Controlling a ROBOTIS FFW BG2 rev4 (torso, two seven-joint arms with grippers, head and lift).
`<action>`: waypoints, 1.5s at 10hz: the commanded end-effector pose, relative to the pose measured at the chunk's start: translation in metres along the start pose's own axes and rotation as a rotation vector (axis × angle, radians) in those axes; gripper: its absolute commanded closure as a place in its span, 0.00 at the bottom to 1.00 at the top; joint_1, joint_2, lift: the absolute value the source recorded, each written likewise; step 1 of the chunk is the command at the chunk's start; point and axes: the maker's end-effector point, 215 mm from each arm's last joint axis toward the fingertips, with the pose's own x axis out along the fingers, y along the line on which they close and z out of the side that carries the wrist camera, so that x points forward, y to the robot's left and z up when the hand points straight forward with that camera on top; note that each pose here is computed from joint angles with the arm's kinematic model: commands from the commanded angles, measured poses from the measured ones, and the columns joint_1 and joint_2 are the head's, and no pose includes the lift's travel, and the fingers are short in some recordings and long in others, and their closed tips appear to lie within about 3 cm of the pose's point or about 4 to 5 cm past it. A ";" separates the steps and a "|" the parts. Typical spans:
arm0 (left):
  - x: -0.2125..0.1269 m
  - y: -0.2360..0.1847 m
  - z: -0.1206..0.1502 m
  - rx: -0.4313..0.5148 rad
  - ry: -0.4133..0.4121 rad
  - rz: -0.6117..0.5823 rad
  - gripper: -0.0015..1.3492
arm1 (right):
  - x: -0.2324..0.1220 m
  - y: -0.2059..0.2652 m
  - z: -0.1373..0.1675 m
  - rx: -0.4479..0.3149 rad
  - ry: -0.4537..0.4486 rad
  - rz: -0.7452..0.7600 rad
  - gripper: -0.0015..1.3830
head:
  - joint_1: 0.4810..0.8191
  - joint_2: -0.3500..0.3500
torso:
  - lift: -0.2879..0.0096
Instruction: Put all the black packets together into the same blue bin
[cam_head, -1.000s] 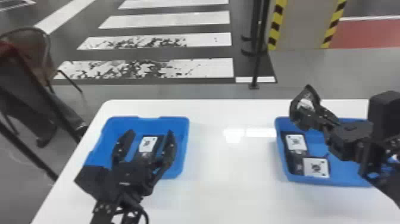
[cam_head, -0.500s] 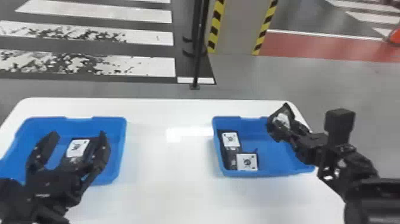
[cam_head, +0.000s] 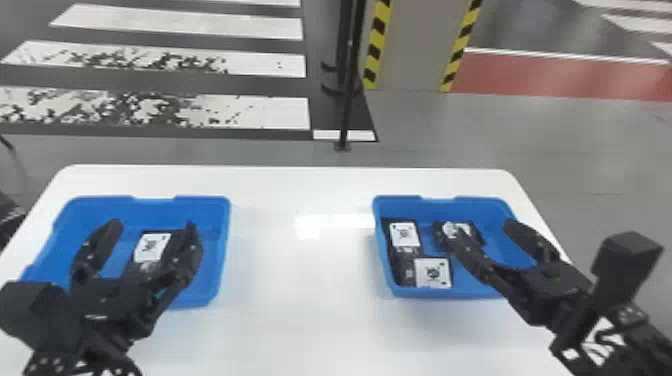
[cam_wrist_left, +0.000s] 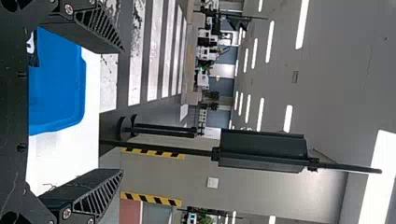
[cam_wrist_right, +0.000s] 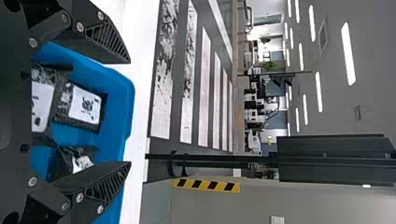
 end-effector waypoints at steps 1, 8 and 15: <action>0.004 0.008 0.003 0.020 0.000 0.012 0.09 | -0.025 0.022 0.008 0.033 -0.015 0.010 0.08 | 0.63 0.37 | 0.60; 0.052 0.044 -0.063 0.153 0.352 0.011 0.09 | -0.033 0.051 0.017 0.048 -0.054 0.070 0.09 | 0.63 0.44 | 0.60; 0.047 0.109 -0.146 0.118 0.821 0.082 0.09 | -0.025 0.081 0.014 0.060 -0.056 0.162 0.09 | 0.63 0.63 | 0.60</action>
